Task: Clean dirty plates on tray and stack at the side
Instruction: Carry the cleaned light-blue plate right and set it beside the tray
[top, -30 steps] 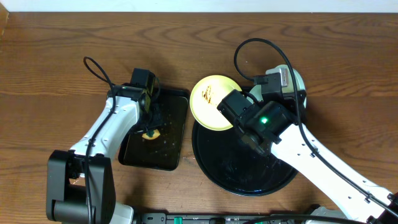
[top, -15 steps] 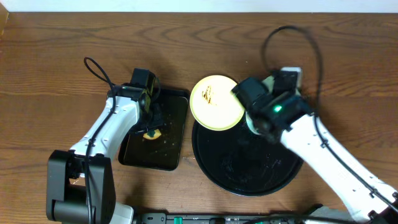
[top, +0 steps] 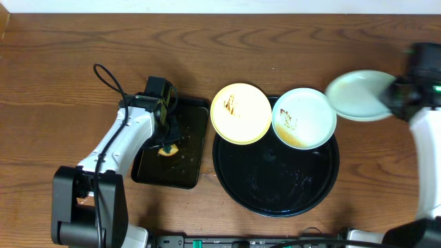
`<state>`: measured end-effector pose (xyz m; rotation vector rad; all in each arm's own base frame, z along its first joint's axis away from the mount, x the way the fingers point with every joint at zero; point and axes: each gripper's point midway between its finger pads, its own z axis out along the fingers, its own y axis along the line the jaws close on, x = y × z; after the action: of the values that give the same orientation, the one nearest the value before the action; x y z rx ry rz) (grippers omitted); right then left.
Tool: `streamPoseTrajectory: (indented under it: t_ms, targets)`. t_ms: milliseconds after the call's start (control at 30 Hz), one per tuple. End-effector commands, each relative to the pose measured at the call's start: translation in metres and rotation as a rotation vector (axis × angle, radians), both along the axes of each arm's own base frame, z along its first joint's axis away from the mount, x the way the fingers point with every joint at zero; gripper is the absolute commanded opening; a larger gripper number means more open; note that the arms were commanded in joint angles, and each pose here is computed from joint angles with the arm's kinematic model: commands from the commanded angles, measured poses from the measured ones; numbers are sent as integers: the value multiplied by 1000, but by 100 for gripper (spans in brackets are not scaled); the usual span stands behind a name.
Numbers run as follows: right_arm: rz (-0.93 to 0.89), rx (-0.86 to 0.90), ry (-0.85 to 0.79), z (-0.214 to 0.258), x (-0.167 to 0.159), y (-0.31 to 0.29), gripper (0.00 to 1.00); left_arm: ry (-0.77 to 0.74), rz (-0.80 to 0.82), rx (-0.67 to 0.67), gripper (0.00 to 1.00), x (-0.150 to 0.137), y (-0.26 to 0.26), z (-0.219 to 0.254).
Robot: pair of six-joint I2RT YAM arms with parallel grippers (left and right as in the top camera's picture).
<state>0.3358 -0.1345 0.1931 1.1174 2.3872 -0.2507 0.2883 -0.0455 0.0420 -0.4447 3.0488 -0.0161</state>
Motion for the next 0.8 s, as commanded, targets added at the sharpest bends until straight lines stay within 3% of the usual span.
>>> streamPoseTrajectory:
  t_ms: [0, 300, 533, 733, 767]
  targets:
    - [-16, 119, -12, -12, -4, -30, 1, 10, -14, 4, 7, -3, 2, -1]
    - [-154, 158, 53, -64, -22, -109, 1, 14, -15, 4, 7, -4, 2, -1]
    - [-199, 245, 126, -116, -26, -125, 1, 25, -25, 7, 8, -7, 2, -2]
    - [-112, 251, 80, -110, -6, -115, 2, 33, -25, 8, 8, -9, 3, -2]
    - [-104, 246, 75, -105, -4, -113, 8, 34, -26, 8, 7, -9, 3, -2]
